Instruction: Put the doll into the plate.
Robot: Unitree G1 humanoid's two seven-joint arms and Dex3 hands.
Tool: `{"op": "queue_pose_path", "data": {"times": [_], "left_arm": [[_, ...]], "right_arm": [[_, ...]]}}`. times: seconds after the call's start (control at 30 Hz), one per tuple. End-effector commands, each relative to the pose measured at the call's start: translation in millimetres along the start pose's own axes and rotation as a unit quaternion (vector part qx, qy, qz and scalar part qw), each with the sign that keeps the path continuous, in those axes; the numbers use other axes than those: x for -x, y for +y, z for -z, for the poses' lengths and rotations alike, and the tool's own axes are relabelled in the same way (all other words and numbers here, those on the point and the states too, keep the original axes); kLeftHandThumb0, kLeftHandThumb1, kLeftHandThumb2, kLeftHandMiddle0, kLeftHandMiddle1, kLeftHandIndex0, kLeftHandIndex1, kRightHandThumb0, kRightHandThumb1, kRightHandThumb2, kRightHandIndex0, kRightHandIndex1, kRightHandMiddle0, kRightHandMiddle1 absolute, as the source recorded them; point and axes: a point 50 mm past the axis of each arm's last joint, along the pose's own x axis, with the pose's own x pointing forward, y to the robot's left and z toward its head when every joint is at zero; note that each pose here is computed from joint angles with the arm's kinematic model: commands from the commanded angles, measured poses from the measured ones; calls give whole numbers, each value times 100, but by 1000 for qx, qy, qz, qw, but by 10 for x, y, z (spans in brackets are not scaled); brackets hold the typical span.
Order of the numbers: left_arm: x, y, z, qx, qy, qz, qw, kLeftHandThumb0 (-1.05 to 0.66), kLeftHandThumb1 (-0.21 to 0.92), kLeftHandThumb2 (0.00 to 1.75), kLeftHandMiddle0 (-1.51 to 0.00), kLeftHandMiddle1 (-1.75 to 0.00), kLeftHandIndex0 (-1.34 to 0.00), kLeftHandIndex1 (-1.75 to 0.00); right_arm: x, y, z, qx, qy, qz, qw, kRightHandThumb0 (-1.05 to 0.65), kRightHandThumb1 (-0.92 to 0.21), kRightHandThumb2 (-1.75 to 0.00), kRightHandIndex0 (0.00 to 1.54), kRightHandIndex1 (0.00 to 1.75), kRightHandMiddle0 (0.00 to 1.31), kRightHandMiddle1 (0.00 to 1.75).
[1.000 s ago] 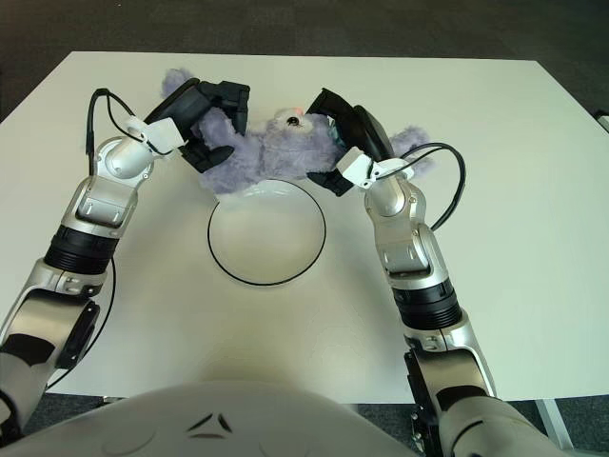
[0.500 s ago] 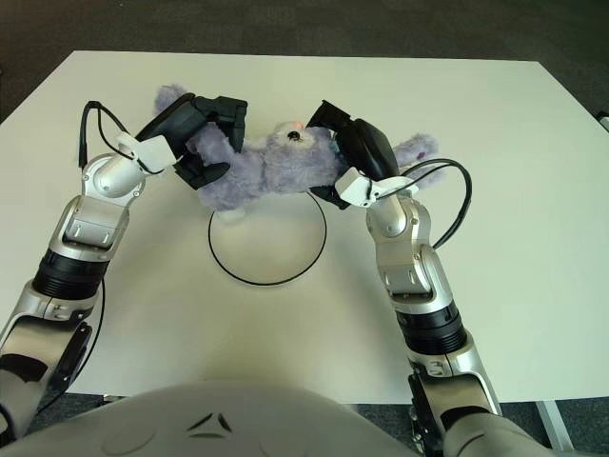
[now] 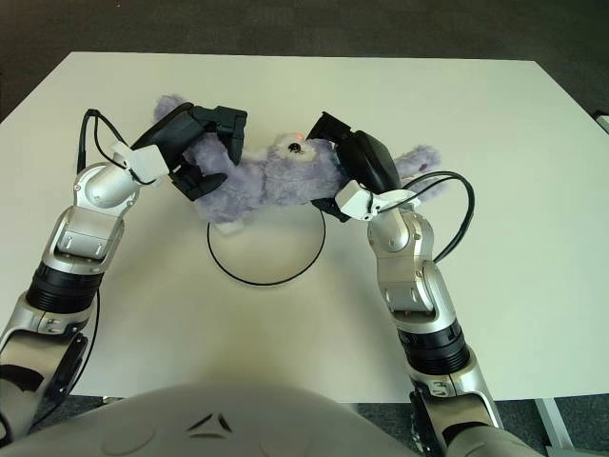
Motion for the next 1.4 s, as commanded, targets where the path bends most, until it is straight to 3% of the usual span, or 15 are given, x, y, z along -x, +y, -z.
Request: {"op": "queue_pose_path", "data": {"times": [0.0, 0.5, 0.8, 1.0, 1.13, 1.2, 1.27, 1.3, 1.37], "left_arm": [[51, 14, -8, 5, 0, 5, 1000, 56, 10, 158, -79, -175, -100, -175], [70, -1, -70, 22, 1, 24, 999, 55, 11, 156, -78, -175, -97, -175], [75, -11, -88, -10, 1, 32, 999, 55, 12, 155, -77, -175, -95, -175], [69, -11, -90, -20, 6, 41, 999, 56, 10, 158, -79, -175, -94, -175], [68, -2, -91, -25, 14, 51, 998, 53, 15, 151, -74, -175, -82, -175], [68, 4, -89, -28, 17, 52, 998, 27, 10, 151, -77, -175, -80, -158], [69, 8, -85, -29, 20, 51, 998, 14, 9, 149, -77, -175, -80, -147], [69, 9, -83, -30, 21, 51, 998, 11, 9, 148, -77, -175, -80, -144], [68, 11, -81, -32, 24, 49, 998, 4, 9, 145, -75, -175, -80, -137]], "right_arm": [[41, -54, -8, -4, 0, 5, 1000, 0, 11, -175, 95, 162, 72, 175], [152, -58, -32, -14, 16, -37, 999, 0, 10, -174, 92, 165, 72, 175], [161, -60, -42, -8, 25, -53, 998, 0, -2, -163, 76, 170, 68, 175], [150, -60, -61, -22, 24, -49, 998, 0, -24, -139, 51, 173, 61, 171], [152, -62, -75, -31, 22, -46, 998, 0, -51, -101, 37, 164, 50, 162], [154, -64, -76, -33, 22, -46, 998, -18, -61, -84, 29, 150, 47, 160], [156, -65, -77, -37, 23, -45, 998, -27, -69, -72, 24, 140, 45, 158], [157, -66, -77, -40, 23, -44, 998, -21, -59, -81, 22, 136, 39, 154], [159, -67, -78, -45, 22, -42, 998, -8, -27, -114, 17, 124, 25, 145]]}}
